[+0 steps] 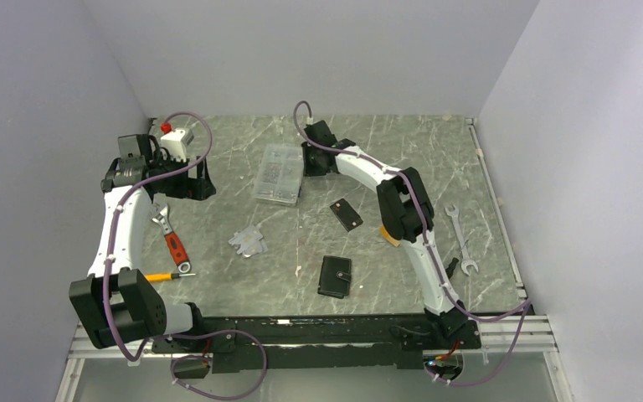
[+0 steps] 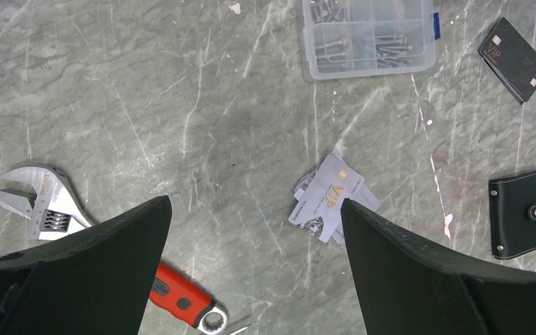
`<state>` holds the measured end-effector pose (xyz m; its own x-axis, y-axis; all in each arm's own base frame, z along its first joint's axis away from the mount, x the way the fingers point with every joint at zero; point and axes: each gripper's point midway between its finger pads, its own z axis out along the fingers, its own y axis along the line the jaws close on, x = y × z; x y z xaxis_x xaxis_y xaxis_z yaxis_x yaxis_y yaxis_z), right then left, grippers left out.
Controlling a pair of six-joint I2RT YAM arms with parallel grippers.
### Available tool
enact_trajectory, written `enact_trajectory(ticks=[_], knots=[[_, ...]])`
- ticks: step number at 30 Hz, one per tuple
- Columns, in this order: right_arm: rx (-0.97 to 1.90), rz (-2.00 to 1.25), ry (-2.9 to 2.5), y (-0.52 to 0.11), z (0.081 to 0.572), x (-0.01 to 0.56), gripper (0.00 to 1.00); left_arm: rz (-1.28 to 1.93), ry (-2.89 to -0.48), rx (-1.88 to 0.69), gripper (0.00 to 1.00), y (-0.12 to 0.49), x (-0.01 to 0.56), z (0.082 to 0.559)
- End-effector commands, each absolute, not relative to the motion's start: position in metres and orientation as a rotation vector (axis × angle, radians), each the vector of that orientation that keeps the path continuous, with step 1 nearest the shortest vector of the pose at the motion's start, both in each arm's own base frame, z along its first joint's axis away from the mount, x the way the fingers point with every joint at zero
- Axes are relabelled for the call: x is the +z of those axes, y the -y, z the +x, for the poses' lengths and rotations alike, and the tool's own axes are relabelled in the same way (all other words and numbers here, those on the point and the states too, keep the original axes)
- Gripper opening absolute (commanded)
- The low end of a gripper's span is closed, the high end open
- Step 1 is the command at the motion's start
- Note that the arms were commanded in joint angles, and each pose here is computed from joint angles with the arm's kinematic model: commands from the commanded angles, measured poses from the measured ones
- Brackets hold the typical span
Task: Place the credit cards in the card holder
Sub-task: Move the storage box to the corner of the board.
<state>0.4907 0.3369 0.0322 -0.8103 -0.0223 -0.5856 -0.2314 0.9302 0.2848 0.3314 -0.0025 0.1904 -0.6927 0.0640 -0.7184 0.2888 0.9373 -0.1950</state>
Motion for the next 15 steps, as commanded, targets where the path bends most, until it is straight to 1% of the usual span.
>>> enact_trajectory(ticks=[1,4,11,15], knots=[[0.547,-0.136,-2.421,-0.373,0.502,0.049,0.22,0.266,-2.284,-0.359,0.99,-0.001,0.203,0.332],[0.632,-0.100,-2.418,-0.402,0.497,0.047,0.20,0.260,-2.289,-0.356,0.99,-0.003,0.199,0.332],[0.876,-0.052,-2.371,-0.489,0.478,0.055,0.19,0.248,-2.316,-0.329,0.99,-0.010,0.178,0.335],[0.993,0.068,-2.356,-0.514,0.469,0.065,0.17,0.248,-2.331,-0.324,0.99,-0.012,0.156,0.340]])
